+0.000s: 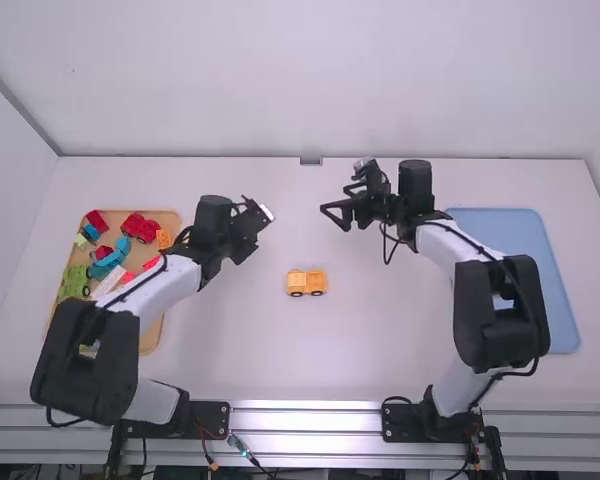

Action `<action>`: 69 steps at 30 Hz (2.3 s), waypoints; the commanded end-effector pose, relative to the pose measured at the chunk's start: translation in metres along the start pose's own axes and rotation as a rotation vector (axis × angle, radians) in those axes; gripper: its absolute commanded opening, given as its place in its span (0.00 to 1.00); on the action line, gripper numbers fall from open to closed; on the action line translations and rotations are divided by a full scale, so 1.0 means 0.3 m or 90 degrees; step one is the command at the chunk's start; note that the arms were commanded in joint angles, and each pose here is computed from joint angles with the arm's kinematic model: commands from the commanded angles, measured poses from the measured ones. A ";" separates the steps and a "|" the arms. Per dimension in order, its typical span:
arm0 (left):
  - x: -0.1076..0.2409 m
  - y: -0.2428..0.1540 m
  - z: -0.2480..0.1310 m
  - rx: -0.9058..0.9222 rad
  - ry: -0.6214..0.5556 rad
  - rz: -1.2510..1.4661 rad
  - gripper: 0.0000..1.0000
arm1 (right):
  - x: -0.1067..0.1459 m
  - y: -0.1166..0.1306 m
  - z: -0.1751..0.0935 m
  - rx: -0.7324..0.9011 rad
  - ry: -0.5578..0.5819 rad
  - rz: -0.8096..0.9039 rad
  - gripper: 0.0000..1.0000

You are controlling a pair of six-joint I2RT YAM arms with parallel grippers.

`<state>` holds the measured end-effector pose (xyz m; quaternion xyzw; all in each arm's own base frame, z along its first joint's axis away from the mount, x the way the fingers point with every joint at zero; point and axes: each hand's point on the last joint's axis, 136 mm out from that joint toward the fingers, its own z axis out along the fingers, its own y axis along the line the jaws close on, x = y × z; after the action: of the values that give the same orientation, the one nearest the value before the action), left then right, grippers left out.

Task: Assemble lego blocks to make yellow taxi

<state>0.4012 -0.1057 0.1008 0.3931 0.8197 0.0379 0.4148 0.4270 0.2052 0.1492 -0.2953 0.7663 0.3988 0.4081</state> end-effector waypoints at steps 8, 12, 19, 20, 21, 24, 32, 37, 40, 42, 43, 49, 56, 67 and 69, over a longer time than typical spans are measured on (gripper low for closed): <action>-0.189 -0.108 0.034 0.035 -0.128 0.160 0.02 | 0.058 0.127 0.001 -0.152 0.034 0.034 0.99; -0.250 -0.174 0.030 0.027 -0.146 0.219 0.02 | 0.107 0.119 0.026 -0.157 0.055 0.064 0.96; -0.325 -0.216 0.017 0.008 -0.177 0.224 0.02 | 0.121 0.167 -0.003 -0.296 0.017 0.065 0.95; -0.326 -0.221 0.017 0.010 -0.177 0.225 0.02 | 0.123 0.163 -0.003 -0.296 0.018 0.072 0.95; -0.331 -0.228 0.015 0.014 -0.179 0.226 0.02 | 0.124 0.156 -0.002 -0.295 0.018 0.081 0.94; -0.350 -0.266 0.008 0.038 -0.197 0.235 0.02 | 0.125 0.159 0.005 -0.297 0.020 0.088 0.85; -0.359 -0.280 0.005 0.042 -0.205 0.243 0.02 | 0.131 0.196 0.047 -0.300 0.040 0.104 0.72; -0.371 -0.275 0.002 0.036 -0.213 0.242 0.02 | 0.142 0.202 0.074 -0.283 0.056 0.119 0.71; -0.376 -0.283 0.000 0.038 -0.216 0.244 0.02 | 0.141 0.215 0.082 -0.288 0.058 0.118 0.65; -0.373 -0.285 0.002 0.041 -0.214 0.242 0.02 | 0.141 0.211 0.091 -0.278 0.063 0.132 0.59; -0.371 -0.283 0.003 0.040 -0.213 0.237 0.02 | 0.143 0.204 0.094 -0.268 0.063 0.132 0.52; -0.373 -0.283 0.004 0.040 -0.214 0.238 0.02 | 0.145 0.199 0.096 -0.263 0.066 0.137 0.38; -0.371 -0.285 0.004 0.042 -0.214 0.240 0.04 | 0.145 0.202 0.097 -0.264 0.067 0.139 0.23; -0.355 -0.285 0.005 0.075 -0.192 0.152 0.98 | 0.143 0.207 0.105 -0.265 0.055 0.081 0.08; -0.352 -0.304 -0.015 0.127 -0.188 0.146 0.99 | 0.147 0.204 0.102 -0.266 0.048 0.040 0.12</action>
<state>0.3759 -0.2313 0.1137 0.5394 0.7027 -0.0159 0.4636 0.3658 0.2562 0.1216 -0.3319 0.7089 0.5600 0.2716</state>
